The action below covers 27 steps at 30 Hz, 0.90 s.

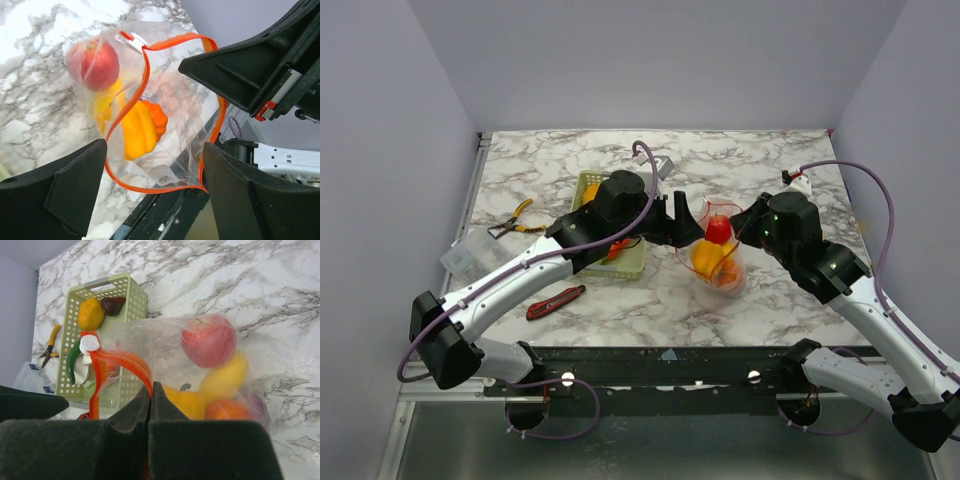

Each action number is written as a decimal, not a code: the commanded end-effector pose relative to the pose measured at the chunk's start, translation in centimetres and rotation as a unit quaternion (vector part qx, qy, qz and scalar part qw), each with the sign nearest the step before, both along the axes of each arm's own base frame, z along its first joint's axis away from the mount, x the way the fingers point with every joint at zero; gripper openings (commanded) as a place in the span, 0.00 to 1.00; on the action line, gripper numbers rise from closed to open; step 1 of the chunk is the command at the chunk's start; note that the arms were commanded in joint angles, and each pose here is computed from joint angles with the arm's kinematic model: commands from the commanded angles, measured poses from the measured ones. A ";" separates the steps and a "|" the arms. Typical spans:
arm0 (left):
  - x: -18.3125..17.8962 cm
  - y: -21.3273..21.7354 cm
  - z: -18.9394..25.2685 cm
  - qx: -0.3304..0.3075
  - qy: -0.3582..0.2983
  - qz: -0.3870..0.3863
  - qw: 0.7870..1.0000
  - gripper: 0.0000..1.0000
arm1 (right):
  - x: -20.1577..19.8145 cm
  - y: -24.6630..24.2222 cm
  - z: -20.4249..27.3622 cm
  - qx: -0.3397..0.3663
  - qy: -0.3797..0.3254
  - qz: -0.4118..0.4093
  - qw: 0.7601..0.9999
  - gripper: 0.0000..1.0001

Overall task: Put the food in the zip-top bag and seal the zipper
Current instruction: Adjust the zipper food storage bag at the center of the board.

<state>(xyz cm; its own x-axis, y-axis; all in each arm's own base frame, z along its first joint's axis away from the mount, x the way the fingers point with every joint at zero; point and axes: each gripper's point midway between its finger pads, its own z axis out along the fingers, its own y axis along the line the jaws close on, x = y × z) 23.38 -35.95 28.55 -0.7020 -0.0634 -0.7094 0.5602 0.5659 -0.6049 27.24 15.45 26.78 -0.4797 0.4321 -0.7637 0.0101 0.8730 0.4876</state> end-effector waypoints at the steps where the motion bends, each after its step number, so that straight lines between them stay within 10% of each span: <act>1: 0.9 2.6 0.9 0.026 -0.051 0.027 0.998 0.77 | 0.1 0.5 0.8 0.015 -0.012 0.006 1.000 0.00; 15: -2.4 0.9 -3.0 -0.052 0.057 -0.071 0.994 0.70 | 0.3 0.8 0.3 0.013 -0.008 0.009 1.000 0.01; 27: -4.0 -1.5 2.5 -0.107 0.032 -0.144 0.983 0.02 | 0.2 -0.5 0.0 -0.011 -0.008 -0.010 1.000 0.01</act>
